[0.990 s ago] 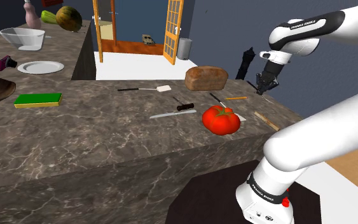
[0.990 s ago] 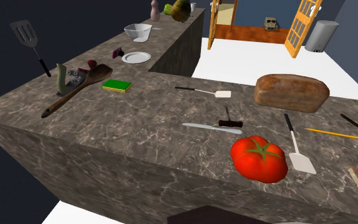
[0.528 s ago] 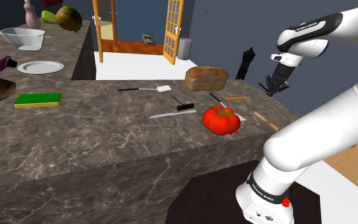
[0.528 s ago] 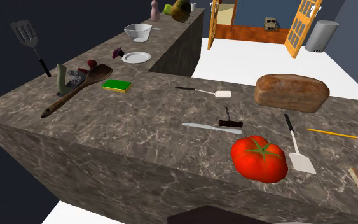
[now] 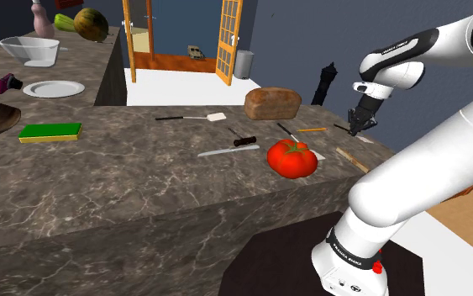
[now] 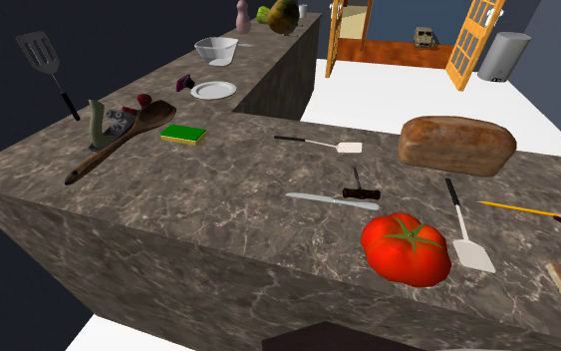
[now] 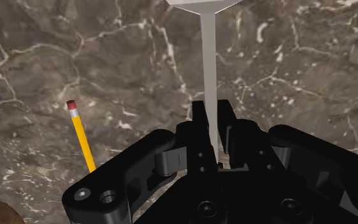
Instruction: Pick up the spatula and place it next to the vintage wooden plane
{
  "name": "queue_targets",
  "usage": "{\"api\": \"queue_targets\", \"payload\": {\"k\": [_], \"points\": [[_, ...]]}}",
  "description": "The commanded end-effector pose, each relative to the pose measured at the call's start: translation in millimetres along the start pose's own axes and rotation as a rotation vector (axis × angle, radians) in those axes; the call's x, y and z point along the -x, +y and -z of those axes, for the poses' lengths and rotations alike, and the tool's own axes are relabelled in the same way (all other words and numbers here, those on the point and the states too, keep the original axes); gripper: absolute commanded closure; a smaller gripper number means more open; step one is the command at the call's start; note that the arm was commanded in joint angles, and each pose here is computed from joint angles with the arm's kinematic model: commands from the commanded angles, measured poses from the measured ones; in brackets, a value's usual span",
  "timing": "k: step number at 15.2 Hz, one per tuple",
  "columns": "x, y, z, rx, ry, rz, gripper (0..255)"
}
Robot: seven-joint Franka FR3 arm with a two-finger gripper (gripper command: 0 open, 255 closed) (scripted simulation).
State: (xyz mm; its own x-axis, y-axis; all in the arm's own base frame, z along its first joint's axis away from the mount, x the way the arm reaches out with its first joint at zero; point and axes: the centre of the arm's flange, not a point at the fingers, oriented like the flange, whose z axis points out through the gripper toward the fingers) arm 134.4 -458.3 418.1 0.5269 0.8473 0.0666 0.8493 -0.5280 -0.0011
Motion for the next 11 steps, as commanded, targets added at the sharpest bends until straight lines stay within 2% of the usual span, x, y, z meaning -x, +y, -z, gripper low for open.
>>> {"api": "queue_targets", "payload": {"k": [1, 4, 11], "points": [[0, 0, -9, 0.001, 0.0, 0.0, 255], [2, 0, -28, 0.001, 0.0, 0.0, 255], [2, 0, -28, 0.001, 0.0, 0.0, 255]]}}
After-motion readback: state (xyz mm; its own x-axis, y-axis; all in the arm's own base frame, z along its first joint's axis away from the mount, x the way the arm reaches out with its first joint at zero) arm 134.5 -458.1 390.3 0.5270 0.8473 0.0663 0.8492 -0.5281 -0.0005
